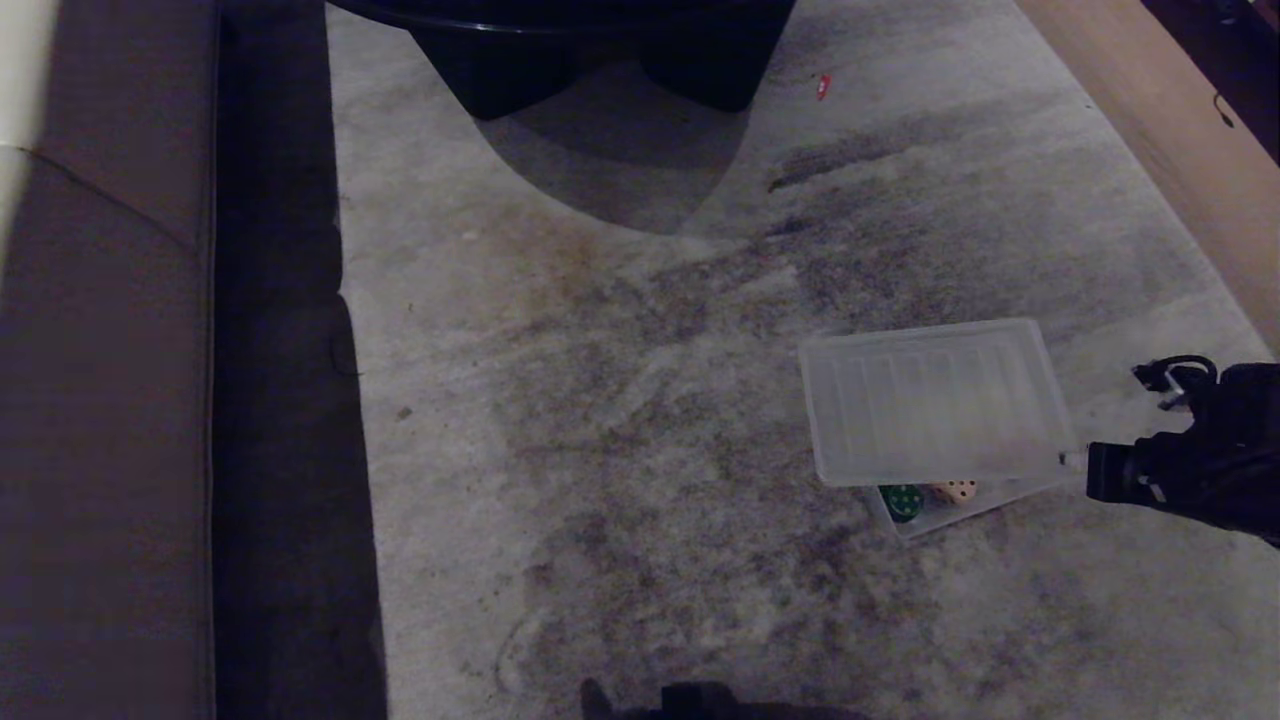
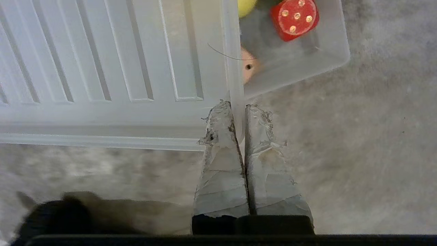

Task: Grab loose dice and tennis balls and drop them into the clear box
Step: Close the lid

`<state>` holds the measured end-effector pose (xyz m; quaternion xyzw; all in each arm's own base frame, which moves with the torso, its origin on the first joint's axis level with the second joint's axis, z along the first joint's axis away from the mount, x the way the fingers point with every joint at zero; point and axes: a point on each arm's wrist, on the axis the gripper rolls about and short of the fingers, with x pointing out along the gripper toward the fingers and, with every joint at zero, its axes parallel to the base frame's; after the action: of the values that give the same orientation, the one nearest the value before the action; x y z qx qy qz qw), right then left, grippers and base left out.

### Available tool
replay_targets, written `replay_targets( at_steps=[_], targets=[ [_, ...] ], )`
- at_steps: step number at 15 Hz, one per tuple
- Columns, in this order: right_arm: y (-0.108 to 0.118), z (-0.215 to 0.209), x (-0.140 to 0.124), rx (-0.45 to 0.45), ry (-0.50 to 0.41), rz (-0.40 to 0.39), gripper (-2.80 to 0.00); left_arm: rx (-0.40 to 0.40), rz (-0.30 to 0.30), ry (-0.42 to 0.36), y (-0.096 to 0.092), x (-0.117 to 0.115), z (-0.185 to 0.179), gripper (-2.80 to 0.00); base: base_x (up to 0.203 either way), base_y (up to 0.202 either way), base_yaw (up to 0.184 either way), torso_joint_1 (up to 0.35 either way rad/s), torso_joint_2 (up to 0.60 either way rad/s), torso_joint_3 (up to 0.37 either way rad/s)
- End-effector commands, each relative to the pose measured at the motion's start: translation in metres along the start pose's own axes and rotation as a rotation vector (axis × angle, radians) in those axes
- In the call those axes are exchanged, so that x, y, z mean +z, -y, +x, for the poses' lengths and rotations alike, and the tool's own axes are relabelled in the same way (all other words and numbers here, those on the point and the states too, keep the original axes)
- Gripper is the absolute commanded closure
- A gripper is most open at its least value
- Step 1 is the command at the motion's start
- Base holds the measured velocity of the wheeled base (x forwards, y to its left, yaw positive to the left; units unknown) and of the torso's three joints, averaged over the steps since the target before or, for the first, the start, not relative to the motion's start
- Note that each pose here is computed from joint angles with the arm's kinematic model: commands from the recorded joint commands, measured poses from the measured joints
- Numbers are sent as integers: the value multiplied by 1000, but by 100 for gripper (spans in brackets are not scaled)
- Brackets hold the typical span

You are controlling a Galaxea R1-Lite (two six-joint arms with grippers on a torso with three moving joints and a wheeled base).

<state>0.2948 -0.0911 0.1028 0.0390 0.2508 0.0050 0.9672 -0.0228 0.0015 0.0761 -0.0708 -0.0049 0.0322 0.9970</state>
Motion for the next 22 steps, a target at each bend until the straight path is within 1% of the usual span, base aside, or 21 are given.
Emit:
replay_targets(
  at_steps=[1,3,5,6,7,8,9,11,12,15,18,22],
  targets=[
    [32,31,-11,25,-36,29,0,1,-1,1,0,0,0,0,0,0,0,0,0,0],
    [62,51,-11,53,-17,17,0,1,-1,1,0,0,0,0,0,0,0,0,0,0],
    [95,63,-16,131,-8,-25,0,1,-1,1,0,0,0,0,0,0,0,0,0,0],
    [106,70,-20,154,-28,-31,0,1,-1,3,0,0,0,0,0,0,0,0,0,0],
    [116,76,-25,176,-60,-20,0,1,-1,1,0,0,0,0,0,0,0,0,0,0],
    [123,81,-31,220,-84,-8,0,1,-1,1,0,0,0,0,0,0,0,0,0,0],
    [126,87,-37,260,-97,-20,0,1,-1,1,0,0,0,0,0,0,0,0,0,0],
    [130,100,-52,290,-123,-56,0,1,-1,1,0,0,0,0,0,0,0,0,0,0],
    [132,107,-54,296,-122,-70,0,1,-1,1,0,0,0,0,0,0,0,0,0,0],
    [140,131,-53,298,-100,-97,0,1,-1,1,0,0,0,0,0,0,0,0,0,0],
    [149,145,-44,280,-61,-128,0,1,-1,1,0,0,0,0,0,0,0,0,0,0],
    [155,144,-33,260,-29,-152,0,1,-1,2,0,0,0,0,0,0,0,0,0,0]
  ],
)
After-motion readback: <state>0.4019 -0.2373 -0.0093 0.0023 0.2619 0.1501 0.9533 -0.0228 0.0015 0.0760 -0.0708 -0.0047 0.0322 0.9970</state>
